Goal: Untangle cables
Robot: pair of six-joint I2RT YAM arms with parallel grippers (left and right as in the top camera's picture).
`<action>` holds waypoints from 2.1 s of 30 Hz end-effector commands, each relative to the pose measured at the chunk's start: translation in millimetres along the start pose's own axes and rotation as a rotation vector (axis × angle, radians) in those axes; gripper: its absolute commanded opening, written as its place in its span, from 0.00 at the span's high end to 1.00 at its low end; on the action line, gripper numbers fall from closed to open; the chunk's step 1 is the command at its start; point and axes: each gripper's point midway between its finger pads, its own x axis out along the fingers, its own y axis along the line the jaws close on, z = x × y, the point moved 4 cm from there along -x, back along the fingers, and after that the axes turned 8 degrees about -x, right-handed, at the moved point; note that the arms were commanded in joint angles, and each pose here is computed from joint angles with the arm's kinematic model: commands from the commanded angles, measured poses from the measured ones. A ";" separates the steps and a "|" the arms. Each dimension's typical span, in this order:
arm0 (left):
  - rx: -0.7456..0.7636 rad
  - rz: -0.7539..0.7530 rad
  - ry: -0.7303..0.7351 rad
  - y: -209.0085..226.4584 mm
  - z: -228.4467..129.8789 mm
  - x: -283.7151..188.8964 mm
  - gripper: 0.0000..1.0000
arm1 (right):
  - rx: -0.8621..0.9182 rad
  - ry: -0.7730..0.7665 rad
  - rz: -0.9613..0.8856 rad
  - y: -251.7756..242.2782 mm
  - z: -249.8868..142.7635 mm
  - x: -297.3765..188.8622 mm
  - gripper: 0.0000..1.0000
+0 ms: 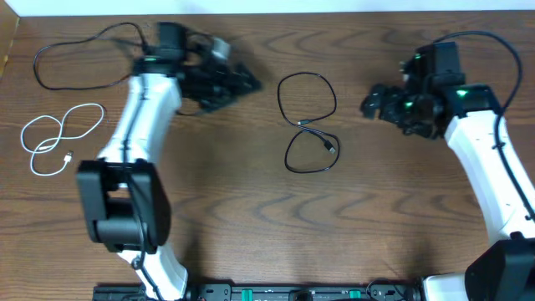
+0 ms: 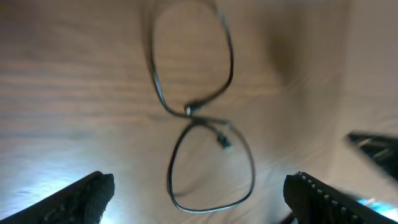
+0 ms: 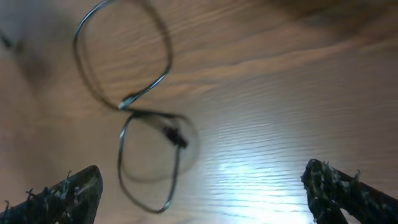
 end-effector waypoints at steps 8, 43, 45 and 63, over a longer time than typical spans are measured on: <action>0.191 0.371 0.035 -40.2 -66.9 94.1 0.08 | 0.157 0.035 -0.077 -44.7 -2.2 -11.9 0.01; 0.411 0.065 -0.031 -164.1 -112.1 62.9 0.93 | 0.133 0.073 -0.113 -61.8 -9.4 -15.8 0.01; 0.460 -0.019 -0.120 -191.8 -111.4 28.9 0.93 | 0.128 0.081 -0.112 -60.6 -11.9 -13.8 0.01; 0.578 -0.274 -0.566 -267.6 -125.3 -134.4 0.93 | -0.113 0.117 0.044 -4.6 -23.6 0.7 0.01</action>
